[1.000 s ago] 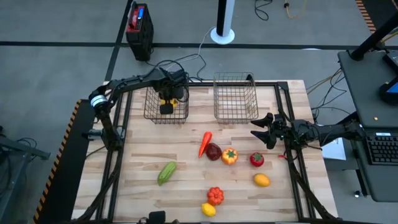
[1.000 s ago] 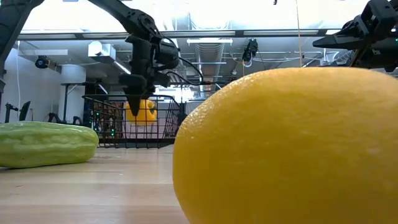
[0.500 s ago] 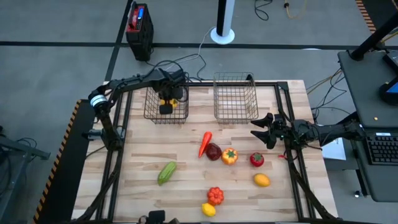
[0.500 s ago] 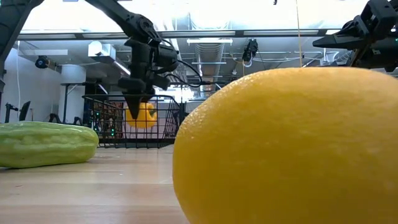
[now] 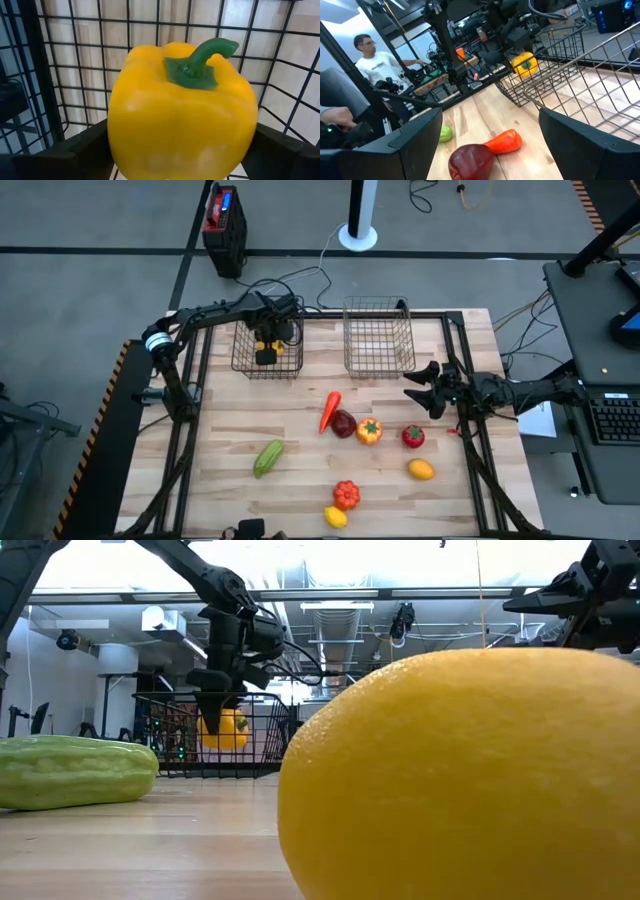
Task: Sort produce into baskets
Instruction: Put the yellow bill pepper into the black wire basket
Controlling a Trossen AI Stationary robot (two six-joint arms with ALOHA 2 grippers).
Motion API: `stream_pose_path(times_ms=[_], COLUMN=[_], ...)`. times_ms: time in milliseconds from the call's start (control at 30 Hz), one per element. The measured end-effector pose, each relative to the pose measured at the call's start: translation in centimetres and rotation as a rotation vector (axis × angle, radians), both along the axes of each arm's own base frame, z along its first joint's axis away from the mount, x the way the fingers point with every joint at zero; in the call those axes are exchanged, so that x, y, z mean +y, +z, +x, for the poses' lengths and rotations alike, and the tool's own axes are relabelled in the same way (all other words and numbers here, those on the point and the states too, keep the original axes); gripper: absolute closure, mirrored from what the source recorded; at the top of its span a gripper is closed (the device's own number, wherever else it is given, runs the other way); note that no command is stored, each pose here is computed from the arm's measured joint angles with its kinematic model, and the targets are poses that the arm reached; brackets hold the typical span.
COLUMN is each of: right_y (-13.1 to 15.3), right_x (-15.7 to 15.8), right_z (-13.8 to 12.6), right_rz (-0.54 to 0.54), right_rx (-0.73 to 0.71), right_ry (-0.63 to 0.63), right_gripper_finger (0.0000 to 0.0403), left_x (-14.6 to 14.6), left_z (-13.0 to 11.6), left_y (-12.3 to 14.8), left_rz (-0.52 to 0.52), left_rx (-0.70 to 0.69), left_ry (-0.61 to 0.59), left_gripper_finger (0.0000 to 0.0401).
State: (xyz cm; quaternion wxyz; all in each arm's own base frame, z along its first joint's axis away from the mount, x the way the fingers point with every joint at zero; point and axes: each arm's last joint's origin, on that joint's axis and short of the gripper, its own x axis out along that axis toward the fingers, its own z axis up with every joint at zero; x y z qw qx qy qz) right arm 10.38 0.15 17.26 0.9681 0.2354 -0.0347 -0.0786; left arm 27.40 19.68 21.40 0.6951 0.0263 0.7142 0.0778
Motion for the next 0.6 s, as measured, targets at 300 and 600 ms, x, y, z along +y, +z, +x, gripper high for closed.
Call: stream_pose_path(times_ms=[300, 600], right_y=[0.05, 0.05], right_x=[0.0, 0.0], right_z=[0.0, 0.0], right_rz=[0.0, 0.0], right_rx=[-0.005, -0.005], right_ry=[0.0, 0.0], right_gripper_finger=[0.0078, 0.0078], left_x=[-0.11, -0.17], left_z=[0.02, -0.06], left_y=[-0.01, -0.01], left_rz=[-0.031, -0.039], left_rx=[-0.017, -0.008], left_ry=[-0.006, -0.013], left_gripper_finger=[0.0072, 0.0059])
